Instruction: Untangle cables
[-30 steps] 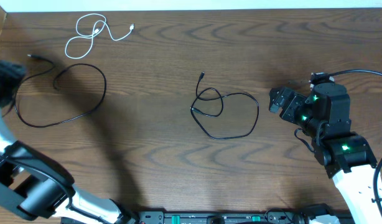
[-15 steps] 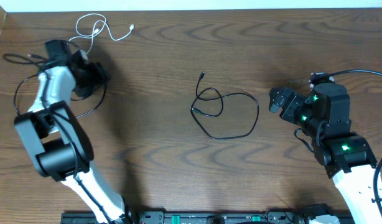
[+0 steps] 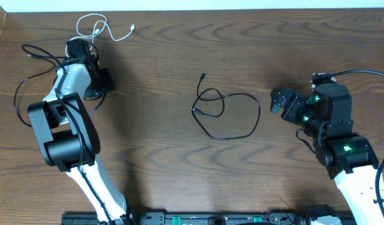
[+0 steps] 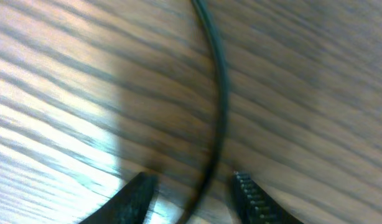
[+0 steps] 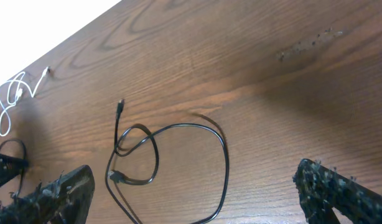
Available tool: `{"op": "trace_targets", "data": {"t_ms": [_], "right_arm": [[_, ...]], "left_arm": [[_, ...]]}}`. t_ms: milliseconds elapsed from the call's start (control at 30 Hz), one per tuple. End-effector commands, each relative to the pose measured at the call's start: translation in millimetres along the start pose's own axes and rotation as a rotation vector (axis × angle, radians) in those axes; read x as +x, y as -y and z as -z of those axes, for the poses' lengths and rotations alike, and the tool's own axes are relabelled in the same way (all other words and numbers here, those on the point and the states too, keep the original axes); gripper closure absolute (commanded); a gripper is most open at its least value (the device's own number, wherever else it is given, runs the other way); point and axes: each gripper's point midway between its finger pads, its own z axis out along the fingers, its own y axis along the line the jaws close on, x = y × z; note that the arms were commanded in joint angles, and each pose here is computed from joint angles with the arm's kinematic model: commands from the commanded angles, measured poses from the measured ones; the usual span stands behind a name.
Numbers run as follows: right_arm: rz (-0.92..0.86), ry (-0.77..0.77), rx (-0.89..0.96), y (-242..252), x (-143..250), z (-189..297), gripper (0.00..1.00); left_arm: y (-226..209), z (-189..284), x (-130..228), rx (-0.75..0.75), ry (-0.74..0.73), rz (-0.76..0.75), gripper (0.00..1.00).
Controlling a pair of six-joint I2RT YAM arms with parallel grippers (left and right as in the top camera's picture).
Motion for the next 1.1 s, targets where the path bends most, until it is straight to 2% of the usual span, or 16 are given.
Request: {"op": "trace_targets", "data": {"t_ms": [0, 100, 267, 300, 367, 533, 667, 767, 833, 933, 967, 1067], "right_arm": [[-0.008, 0.012, 0.01, 2, -4, 1, 0.01], [-0.008, 0.012, 0.01, 2, -4, 1, 0.01], [-0.008, 0.012, 0.01, 2, -4, 1, 0.01], [-0.008, 0.012, 0.01, 2, -4, 1, 0.01], [-0.008, 0.012, 0.01, 2, -4, 1, 0.01], [-0.008, 0.012, 0.01, 2, -4, 1, 0.01], [-0.008, 0.012, 0.01, 2, -4, 1, 0.01], [-0.008, 0.012, 0.01, 2, -4, 1, 0.01], [-0.008, 0.012, 0.01, 2, -4, 1, 0.01], [-0.008, 0.012, 0.01, 2, -4, 1, 0.01], [-0.008, 0.012, 0.01, 2, -4, 1, 0.01], [-0.008, 0.012, 0.01, 2, -4, 1, 0.01]], "left_arm": [[-41, -17, 12, -0.219, -0.036, -0.002, 0.69], [-79, -7, 6, -0.409, -0.011, -0.003, 0.73], [-99, -5, 5, -0.42, -0.021, -0.013, 0.71], [-100, -5, 3, -0.412, -0.017, -0.006, 0.67], [-99, -2, -4, -0.391, 0.0, 0.005, 0.64], [-96, 28, -32, -0.384, 0.086, 0.053, 0.46], [-94, 72, -56, -0.369, 0.212, 0.135, 0.41], [-104, 111, -67, -0.356, 0.31, 0.256, 0.36], [-124, 126, -64, -0.367, 0.322, 0.33, 0.35], [-160, 124, -41, -0.402, 0.259, 0.462, 0.33], [-184, 119, -21, -0.427, 0.201, 0.568, 0.33], [-225, 114, 18, -0.475, 0.106, 0.76, 0.32]]}}
